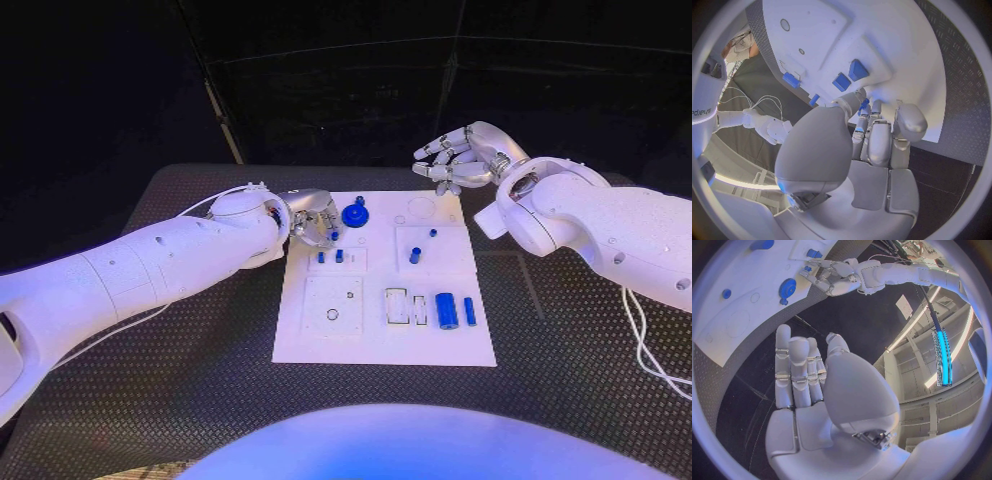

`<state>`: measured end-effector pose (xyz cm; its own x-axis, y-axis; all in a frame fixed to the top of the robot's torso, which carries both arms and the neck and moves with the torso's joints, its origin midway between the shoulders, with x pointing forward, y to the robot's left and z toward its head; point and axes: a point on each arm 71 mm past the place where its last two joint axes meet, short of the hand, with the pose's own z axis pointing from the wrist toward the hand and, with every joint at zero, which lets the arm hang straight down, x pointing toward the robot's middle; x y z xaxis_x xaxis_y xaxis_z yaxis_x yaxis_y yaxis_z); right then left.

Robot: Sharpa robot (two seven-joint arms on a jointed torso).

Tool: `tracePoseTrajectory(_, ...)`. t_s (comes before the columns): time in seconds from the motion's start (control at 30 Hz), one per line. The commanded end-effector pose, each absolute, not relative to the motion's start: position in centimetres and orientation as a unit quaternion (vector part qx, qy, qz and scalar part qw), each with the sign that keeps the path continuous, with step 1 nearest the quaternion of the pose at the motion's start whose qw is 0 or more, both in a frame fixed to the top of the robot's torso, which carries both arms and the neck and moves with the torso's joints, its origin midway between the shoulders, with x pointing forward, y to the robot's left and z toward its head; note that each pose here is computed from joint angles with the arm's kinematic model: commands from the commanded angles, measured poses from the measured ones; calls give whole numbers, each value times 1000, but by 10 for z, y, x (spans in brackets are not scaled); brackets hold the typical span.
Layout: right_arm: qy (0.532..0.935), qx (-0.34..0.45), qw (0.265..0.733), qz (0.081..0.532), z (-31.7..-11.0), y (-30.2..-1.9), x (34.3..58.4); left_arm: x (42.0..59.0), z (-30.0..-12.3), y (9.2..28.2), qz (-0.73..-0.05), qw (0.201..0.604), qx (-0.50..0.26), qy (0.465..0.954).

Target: Assemble the parts on the task board

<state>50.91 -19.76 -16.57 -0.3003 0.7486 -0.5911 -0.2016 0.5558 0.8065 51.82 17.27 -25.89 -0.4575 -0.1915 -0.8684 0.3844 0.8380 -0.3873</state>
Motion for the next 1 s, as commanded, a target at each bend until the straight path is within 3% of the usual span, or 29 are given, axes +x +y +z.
tracePoseTrajectory(0.03, 685, 196, 557, 427, -165, -198, 509, 518, -257, 174, -282, 523, 57, 802)
tracePoseTrajectory(0.3, 713, 137, 569, 386, -170, -205, 514, 519, -251, 189, -288, 534, 31, 794)
tracePoseTrajectory(0.63, 752, -49, 607, 251, -185, -212, 512, 520, -226, 239, -380, 536, -143, 740)
tracePoseTrajectory(0.8, 754, -111, 616, 199, -196, -210, 506, 515, -215, 252, -458, 506, -258, 684)
tracePoseTrajectory(1.0, 751, -145, 621, 174, -206, -204, 498, 499, -211, 248, -537, 447, -352, 623)
